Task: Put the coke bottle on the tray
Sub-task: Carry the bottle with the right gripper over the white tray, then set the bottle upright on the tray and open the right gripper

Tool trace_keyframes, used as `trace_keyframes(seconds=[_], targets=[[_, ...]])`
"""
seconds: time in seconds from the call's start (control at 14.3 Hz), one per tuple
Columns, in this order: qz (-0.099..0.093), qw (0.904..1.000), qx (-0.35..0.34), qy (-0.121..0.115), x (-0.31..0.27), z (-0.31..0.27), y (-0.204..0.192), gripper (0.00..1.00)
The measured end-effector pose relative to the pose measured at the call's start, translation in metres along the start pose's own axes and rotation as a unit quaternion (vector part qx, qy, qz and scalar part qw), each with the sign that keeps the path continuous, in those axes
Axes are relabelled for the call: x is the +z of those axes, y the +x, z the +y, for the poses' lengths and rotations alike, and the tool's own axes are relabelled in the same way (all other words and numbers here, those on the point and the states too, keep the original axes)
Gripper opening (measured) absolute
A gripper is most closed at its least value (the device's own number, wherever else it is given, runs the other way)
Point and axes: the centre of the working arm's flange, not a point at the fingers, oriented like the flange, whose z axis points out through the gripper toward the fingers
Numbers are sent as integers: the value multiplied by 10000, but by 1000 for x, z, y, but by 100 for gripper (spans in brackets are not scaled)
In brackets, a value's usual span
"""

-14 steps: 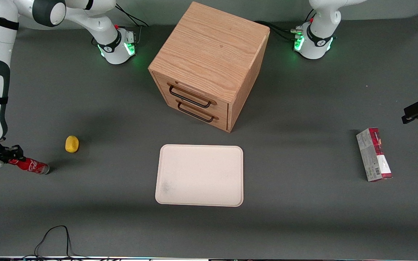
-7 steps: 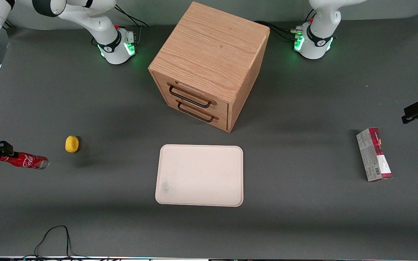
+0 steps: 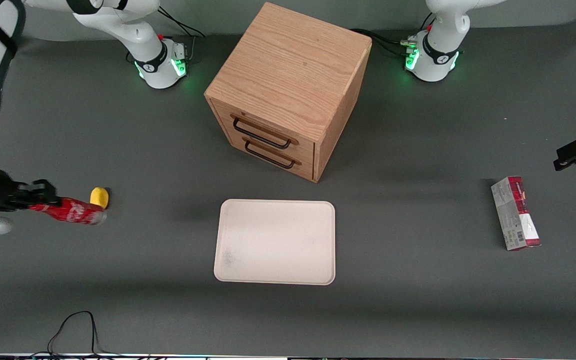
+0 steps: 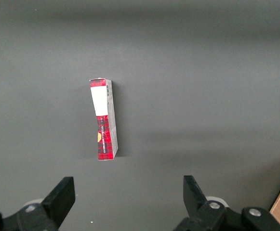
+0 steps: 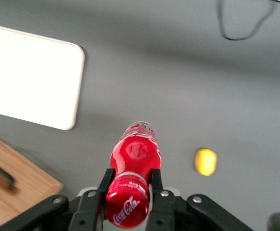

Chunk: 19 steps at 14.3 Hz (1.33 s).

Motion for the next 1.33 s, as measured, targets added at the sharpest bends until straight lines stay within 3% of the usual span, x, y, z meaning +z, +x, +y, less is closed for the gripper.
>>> trace_keyframes(seconds=[0.21,0.42,0.7,1.05,1.33], targets=[[199,9985,406,299,11,-88,16,35],[496,9975,507,77,50,-153,41,35],[683,9954,654,-143,142,-224,73,35],[718,9955,568,-239,257,-229,106,35],[680,9959,536,-256,295,-228,111,35]])
